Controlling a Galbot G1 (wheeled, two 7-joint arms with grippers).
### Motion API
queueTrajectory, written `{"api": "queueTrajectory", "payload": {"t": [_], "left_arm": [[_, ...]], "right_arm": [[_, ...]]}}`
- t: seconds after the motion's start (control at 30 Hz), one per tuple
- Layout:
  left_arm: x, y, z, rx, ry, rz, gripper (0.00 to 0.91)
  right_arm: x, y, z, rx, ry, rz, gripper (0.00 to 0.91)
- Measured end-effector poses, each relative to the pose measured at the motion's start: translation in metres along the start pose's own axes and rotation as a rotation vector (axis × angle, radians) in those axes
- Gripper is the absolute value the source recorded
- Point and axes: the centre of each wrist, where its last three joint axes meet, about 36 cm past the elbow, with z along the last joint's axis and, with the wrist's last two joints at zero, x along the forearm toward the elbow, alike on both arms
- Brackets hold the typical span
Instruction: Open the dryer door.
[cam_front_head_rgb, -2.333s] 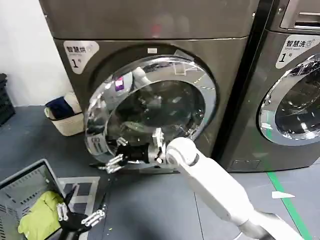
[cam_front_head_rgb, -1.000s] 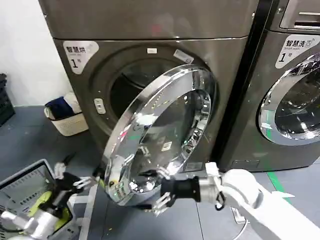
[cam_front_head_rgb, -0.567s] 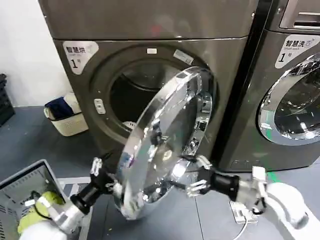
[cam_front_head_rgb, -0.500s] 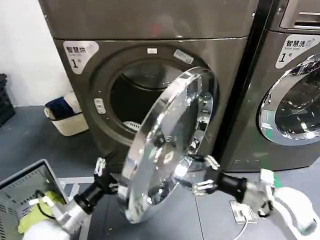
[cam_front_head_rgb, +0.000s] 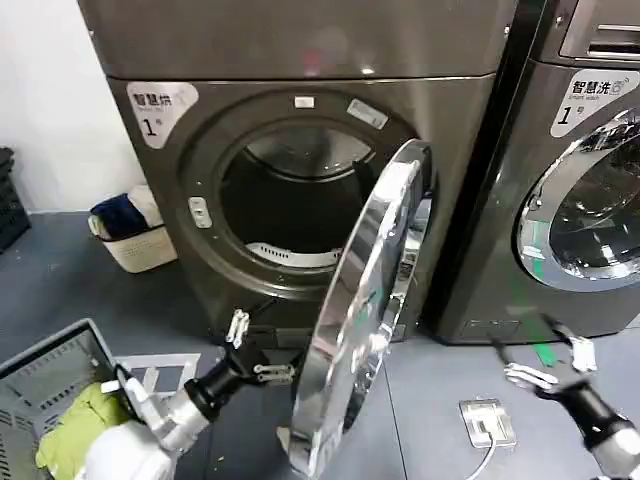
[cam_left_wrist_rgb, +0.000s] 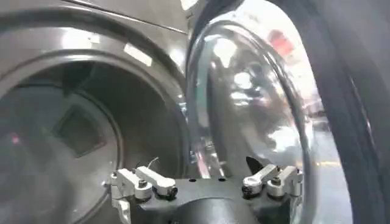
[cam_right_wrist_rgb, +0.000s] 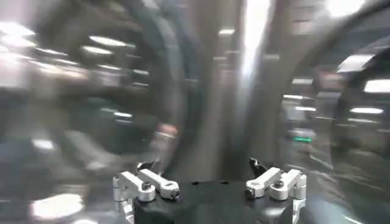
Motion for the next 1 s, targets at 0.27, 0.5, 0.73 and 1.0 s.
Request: {"api": "queueTrajectory", "payload": {"t": [0.27,0.5,0.73,1.0], "left_arm": [[-0.034,-0.011,0.008,0.014,-0.028,0.041,0.907],[-0.066,-0.024,0.016,0.033,-0.040,0.097,0.907],[-0.106,-0.035,0.023,0.054,-0.060,0.155,0.907],[-0.154,-0.044,0.031,0.063,-0.078,0.213,0.907]], "right_arm": [[0.043,-0.040,0.017,0.047,0.074,0.391,0.907],[0.081,-0.064,0.031,0.137,0.132,0.724,0.907],[0.115,-0.085,0.042,0.180,0.224,1.037,0.907],[0.156,-0.120,0.045,0.251,0.338,1.286,0.907]]}}
